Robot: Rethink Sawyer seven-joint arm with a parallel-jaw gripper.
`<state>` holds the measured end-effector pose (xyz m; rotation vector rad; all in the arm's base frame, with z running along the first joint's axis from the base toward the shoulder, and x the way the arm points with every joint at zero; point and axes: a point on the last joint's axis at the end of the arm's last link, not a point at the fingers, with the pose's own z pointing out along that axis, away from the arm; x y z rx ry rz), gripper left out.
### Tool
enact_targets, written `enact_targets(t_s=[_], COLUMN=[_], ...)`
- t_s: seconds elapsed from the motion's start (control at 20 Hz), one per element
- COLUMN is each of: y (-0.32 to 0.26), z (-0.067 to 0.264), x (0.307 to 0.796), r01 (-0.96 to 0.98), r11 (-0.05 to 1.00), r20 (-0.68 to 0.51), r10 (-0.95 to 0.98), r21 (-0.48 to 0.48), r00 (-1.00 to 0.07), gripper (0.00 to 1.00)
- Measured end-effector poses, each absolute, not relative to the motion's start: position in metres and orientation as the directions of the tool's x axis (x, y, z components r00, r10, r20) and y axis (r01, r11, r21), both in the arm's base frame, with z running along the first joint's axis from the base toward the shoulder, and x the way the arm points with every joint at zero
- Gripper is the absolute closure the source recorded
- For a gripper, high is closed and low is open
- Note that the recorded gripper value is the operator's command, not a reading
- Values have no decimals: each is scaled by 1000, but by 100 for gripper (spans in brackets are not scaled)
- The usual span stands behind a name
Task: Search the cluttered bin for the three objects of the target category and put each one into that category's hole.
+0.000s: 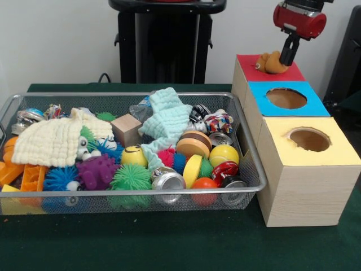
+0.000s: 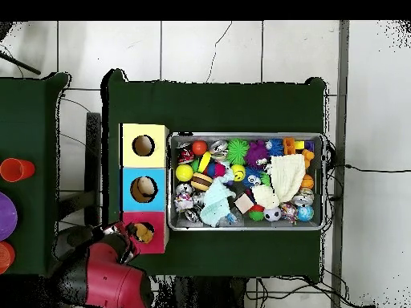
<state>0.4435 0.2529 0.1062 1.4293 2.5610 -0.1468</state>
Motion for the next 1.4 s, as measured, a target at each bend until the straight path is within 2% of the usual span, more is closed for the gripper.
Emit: enact_targets(t_s=[0.65,1.4], y=[239,235], z=[84,83], x=[439,430], r01=[851,831], r11=[518,543], r20=[-245,-256], r10=[839,826], r21=[82,120], r00=[-486,-502], gripper=[100,100])
